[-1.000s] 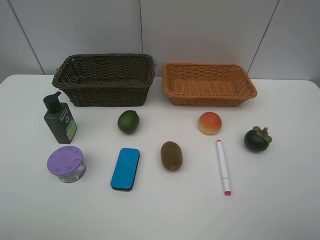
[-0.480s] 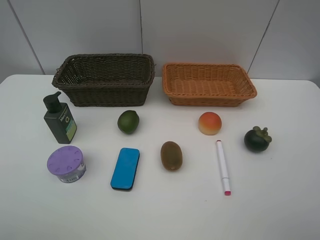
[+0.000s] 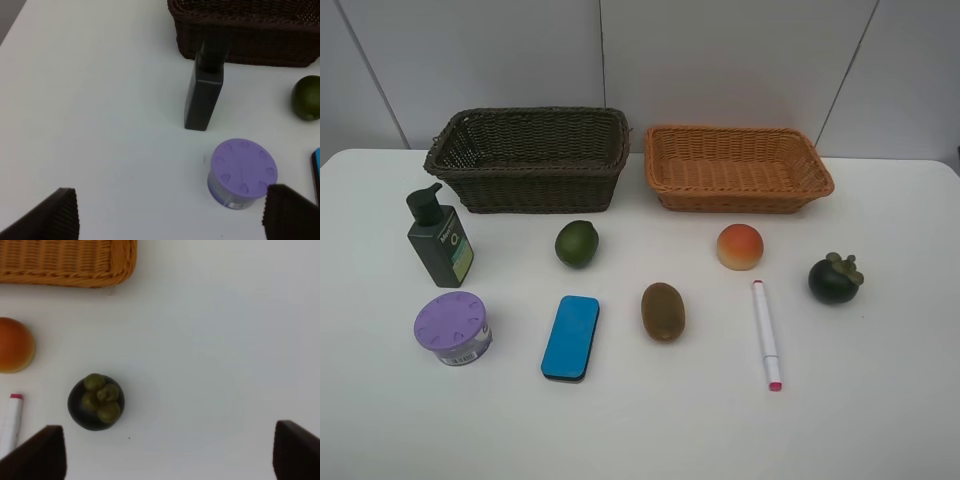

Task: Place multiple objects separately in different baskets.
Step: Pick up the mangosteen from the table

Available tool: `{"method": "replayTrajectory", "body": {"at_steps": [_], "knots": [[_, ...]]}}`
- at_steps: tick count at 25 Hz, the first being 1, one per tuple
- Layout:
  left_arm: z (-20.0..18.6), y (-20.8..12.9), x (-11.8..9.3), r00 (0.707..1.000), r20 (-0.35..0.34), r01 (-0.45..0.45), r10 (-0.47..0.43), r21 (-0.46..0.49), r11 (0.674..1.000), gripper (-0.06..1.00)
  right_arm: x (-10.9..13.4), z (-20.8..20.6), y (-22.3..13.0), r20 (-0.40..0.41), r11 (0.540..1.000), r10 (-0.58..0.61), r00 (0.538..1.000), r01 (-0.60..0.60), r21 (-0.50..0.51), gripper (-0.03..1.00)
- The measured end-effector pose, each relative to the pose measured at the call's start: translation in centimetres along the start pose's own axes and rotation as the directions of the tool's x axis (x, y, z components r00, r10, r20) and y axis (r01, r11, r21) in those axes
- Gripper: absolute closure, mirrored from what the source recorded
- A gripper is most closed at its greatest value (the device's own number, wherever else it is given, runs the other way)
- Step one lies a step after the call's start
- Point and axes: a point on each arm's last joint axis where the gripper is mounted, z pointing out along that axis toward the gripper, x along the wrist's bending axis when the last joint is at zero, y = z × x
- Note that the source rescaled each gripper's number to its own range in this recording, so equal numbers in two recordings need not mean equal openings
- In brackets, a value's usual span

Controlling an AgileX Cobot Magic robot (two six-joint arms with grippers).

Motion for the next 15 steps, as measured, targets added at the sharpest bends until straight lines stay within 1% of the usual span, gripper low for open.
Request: {"method": "replayTrajectory", "body": {"at_steps": [4, 9, 15], "knots": [[0.0, 0.0, 0.0, 1.000, 0.000, 0.000, 0.000, 0.000, 1.000, -0.03, 1.0, 4.1, 0.8, -0.038, 0.995, -0.003, 0.999, 0.007, 0.103, -0.03], [0.0, 0.0, 0.0, 1.000, 0.000, 0.000, 0.000, 0.000, 1.000, -0.03, 2.0, 7.9, 1.0, -0.078, 0.978, 0.006, 0.997, 0.011, 0.207, -0.03], [0.0, 0.0, 0.0, 1.000, 0.000, 0.000, 0.000, 0.000, 1.000, -0.03, 2.9, 11.5, 0.8, -0.109, 0.960, 0.011, 0.994, 0.020, 0.280, -0.03]]}}
